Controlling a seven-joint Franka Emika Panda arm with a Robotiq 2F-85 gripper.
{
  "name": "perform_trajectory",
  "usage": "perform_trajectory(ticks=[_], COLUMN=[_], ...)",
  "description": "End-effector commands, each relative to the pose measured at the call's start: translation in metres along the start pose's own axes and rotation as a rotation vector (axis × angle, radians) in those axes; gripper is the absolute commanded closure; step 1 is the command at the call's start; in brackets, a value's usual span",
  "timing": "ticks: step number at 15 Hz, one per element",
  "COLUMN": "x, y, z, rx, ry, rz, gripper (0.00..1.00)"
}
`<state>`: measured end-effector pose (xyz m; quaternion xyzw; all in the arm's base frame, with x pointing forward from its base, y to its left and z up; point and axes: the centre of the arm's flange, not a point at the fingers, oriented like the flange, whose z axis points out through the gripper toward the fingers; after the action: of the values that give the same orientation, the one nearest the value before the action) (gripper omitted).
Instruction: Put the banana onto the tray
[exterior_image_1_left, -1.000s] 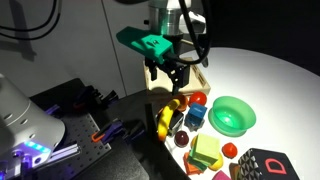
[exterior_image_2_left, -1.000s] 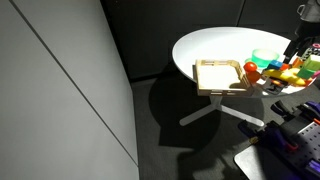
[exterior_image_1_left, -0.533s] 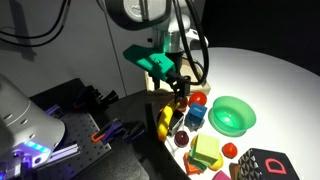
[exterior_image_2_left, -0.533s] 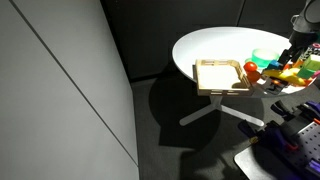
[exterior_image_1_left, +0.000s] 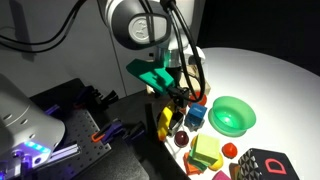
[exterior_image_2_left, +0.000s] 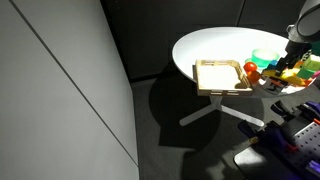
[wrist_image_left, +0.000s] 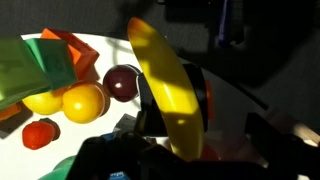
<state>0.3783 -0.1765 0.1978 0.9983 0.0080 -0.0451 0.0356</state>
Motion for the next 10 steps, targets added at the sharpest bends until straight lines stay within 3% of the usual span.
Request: perform_trajectory(ticks=[1,4,5,7,10], x=[0.006,0.008,0.008,0.009,0.009], y=[0.008,0.008,0.008,0.007,0.007], z=[0.012,0.020,0.022,0.024,0.022], rx=[-0.016,-0.019,-0.020,-0.020,-0.020], ry=[0.005,0.001,-0.002,-0.010,-0.020], rz=[-0.014,-0.018,-0.019,-0.019,-0.014], gripper=[0.00,0.00,0.25,0.34,0.60])
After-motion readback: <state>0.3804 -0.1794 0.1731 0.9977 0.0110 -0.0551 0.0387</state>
